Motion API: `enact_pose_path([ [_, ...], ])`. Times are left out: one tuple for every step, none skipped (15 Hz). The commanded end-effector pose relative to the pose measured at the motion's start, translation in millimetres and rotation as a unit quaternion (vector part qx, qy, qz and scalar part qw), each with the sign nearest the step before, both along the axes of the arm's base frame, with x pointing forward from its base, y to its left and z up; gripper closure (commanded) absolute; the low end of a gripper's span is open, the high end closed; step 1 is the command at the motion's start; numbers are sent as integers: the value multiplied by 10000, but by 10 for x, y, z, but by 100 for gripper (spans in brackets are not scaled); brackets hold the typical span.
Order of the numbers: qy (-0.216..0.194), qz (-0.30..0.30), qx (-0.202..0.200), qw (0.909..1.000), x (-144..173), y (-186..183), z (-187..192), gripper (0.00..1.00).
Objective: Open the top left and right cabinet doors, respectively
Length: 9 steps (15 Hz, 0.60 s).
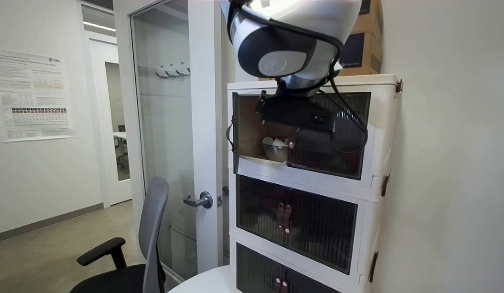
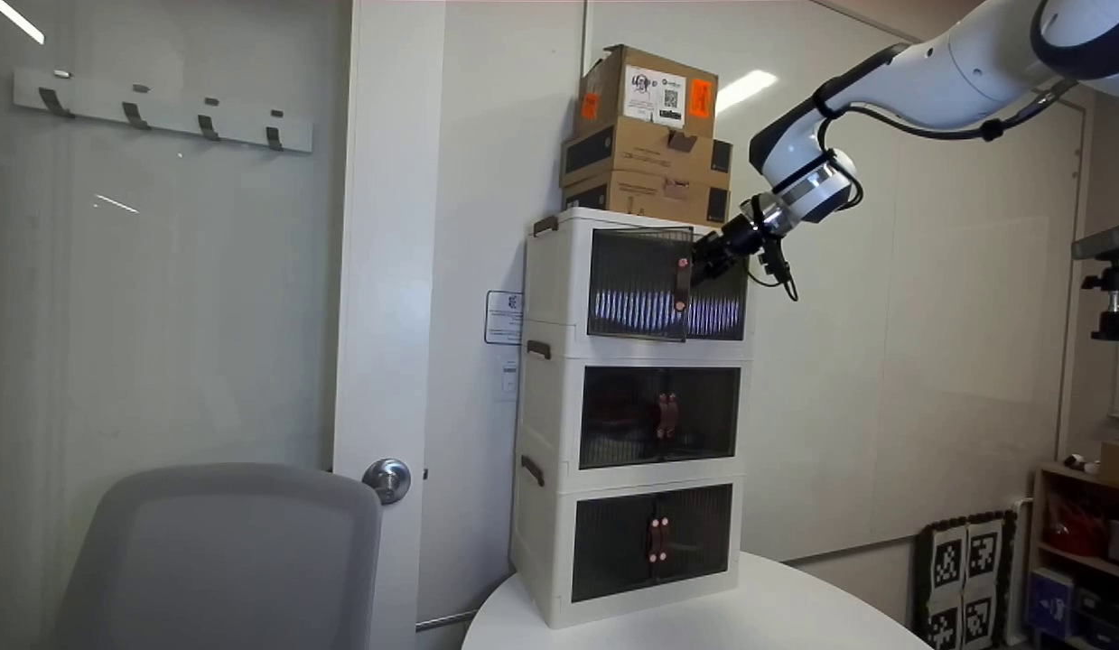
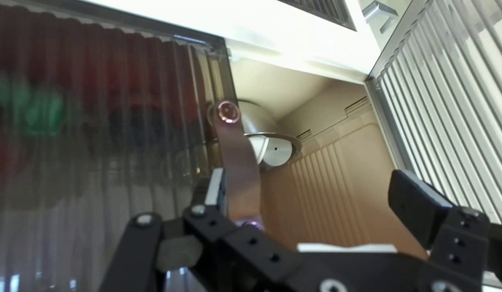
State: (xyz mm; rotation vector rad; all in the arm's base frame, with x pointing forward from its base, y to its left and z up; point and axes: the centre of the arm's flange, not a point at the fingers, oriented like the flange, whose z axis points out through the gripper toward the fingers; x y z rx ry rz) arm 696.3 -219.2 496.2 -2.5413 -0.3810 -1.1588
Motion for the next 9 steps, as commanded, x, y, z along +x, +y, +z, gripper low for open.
enact_pose_path([
  [-36, 33, -222, 9997, 104, 189, -26, 0],
  [-73, -14, -288, 9996, 128, 183, -28, 0],
  [-92, -56, -328, 9994, 145, 169, -27, 0],
  [-112, -99, -374, 9992, 152, 154, -25, 0],
  [-127, -122, -415, 9990, 161, 141, -32, 0],
  [-148, -149, -452, 9988, 156, 124, -37, 0],
  [-170, -166, -481, 9986, 161, 113, -43, 0],
  [-191, -184, -500, 9984, 163, 109, -56, 0],
  [-178, -163, -483, 9985, 161, 110, -78, 0],
])
